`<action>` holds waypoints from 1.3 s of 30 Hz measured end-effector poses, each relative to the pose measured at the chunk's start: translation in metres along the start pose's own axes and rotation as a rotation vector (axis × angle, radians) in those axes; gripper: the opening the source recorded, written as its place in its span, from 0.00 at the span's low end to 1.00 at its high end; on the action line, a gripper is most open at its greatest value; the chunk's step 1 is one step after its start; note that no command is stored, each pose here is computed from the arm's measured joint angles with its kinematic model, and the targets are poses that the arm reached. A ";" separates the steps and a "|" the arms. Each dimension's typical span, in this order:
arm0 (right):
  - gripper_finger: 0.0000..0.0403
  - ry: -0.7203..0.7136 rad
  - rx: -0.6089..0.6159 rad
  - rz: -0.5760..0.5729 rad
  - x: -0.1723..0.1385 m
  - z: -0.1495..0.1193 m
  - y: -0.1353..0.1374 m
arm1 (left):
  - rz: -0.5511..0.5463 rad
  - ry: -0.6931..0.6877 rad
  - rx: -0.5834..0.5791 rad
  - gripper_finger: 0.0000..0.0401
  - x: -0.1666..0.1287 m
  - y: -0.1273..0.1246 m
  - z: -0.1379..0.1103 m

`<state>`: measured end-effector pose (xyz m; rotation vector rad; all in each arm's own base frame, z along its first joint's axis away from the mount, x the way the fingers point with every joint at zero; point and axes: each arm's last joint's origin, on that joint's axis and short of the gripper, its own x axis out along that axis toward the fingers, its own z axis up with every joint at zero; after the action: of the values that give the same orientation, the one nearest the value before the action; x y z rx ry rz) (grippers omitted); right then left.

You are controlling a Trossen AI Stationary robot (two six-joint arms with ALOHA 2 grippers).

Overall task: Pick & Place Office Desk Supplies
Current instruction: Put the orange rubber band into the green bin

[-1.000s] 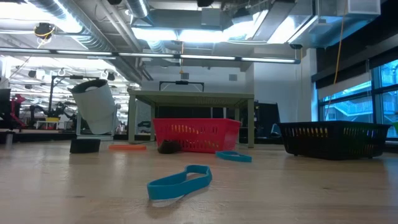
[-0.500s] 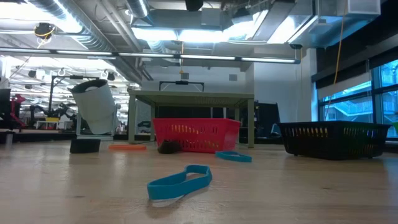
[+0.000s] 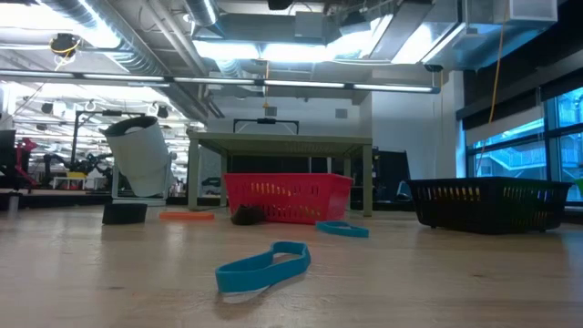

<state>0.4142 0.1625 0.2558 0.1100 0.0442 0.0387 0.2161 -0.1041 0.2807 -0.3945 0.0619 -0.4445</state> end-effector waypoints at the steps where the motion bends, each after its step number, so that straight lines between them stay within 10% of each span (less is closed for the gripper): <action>1: 0.02 0.000 -0.001 0.001 0.000 0.000 0.000 | -0.003 0.001 -0.003 0.00 0.000 0.000 0.000; 16: 0.00 0.073 -0.001 -0.071 -0.019 0.024 -0.003 | -0.082 0.008 -0.055 0.18 -0.008 -0.004 0.008; 31: 0.00 0.106 0.110 -0.019 -0.038 0.046 0.001 | 0.230 0.013 0.016 0.21 -0.022 0.021 0.014; 39: 0.00 0.322 0.099 -0.168 -0.063 0.034 0.007 | 0.120 0.210 -0.070 0.22 -0.024 0.020 -0.001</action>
<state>0.3525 0.1637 0.2928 0.1979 0.3766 -0.1143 0.2027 -0.0774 0.2715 -0.4096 0.3045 -0.3642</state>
